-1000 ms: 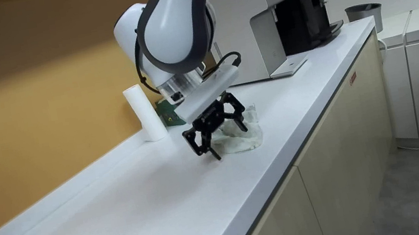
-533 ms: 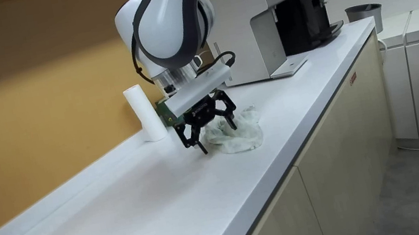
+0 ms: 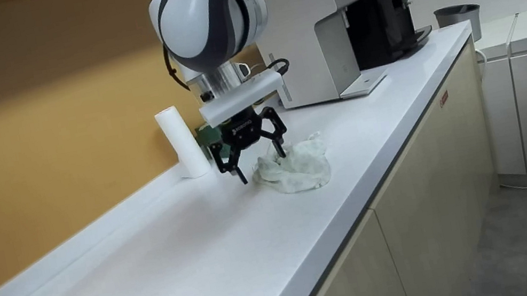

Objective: Use the white towel to clean the surface

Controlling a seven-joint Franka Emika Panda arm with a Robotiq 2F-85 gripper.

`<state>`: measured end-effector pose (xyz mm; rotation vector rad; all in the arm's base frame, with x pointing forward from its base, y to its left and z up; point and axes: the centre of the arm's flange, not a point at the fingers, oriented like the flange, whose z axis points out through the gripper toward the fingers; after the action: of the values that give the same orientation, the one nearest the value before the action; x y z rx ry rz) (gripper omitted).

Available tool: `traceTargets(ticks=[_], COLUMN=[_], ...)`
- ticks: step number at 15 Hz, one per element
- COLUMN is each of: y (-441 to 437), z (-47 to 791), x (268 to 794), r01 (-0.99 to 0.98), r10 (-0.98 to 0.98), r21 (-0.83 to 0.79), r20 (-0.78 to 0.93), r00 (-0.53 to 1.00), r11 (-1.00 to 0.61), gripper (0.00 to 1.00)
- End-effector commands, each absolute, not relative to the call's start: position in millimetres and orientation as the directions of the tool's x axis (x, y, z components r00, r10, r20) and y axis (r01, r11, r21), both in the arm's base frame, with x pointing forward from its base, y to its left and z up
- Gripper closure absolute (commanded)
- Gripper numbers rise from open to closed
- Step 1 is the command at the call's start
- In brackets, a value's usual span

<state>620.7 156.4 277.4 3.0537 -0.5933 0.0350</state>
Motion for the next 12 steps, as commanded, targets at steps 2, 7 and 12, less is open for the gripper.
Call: traceTargets(ticks=[2,7,12], y=[135,106,93], z=[298,290,251], x=[655,663,666], r01=[-0.354,-0.283,-0.306], r10=[-0.354,-0.281,-0.303], r21=[-0.014,0.031,0.001], r20=[0.001,0.045,0.124], r00=[0.935,0.959,0.945], r11=[-0.935,-0.959,-0.952], gripper=[0.0,0.0,0.0])
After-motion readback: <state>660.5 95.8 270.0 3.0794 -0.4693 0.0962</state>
